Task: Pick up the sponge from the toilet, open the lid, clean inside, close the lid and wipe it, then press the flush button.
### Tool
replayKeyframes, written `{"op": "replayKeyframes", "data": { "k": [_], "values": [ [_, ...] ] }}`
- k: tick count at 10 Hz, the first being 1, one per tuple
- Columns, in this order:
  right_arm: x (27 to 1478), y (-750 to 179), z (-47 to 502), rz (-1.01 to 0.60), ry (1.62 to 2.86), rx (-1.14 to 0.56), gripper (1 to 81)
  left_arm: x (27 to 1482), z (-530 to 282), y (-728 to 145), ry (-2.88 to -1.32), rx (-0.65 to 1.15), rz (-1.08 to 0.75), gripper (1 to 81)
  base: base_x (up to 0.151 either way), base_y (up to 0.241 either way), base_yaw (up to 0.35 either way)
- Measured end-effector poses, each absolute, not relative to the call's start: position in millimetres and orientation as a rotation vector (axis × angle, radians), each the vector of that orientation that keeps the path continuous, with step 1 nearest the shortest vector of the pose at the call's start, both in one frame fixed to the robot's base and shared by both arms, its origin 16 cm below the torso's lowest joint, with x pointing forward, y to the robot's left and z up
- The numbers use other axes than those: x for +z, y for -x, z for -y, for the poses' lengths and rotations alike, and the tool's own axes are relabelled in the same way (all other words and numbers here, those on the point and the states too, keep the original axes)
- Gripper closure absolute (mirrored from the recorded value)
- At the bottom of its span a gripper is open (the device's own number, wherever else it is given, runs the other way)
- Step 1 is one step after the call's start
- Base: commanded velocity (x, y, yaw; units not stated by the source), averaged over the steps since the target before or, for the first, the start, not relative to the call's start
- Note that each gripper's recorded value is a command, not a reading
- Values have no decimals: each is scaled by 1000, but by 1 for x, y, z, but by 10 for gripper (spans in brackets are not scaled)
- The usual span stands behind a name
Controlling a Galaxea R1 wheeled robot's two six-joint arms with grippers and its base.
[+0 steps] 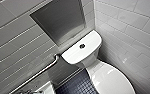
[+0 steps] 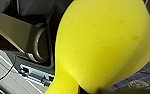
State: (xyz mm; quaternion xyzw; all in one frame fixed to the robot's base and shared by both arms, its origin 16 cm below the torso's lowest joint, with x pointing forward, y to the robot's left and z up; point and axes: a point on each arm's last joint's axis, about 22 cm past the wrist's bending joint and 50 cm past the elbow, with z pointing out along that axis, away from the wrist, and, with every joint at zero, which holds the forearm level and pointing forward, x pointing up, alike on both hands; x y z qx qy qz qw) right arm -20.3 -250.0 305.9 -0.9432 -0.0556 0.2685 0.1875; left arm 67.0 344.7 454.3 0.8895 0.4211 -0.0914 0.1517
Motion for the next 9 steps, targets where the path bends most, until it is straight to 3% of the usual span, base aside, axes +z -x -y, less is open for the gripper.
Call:
{"op": "replayKeyframes", "data": {
  "k": [5, 9],
  "values": [
    [312, 38, 277, 243, 2725, 780, 811, 438, -366, 42, -2765, -387, -1084, 10, 0, 0, 0],
    [317, 52, 258, 436, 2678, 773, 811, 428, -283, 97, -2778, -491, -849, 10, 0, 0, 0]
  ]
}}
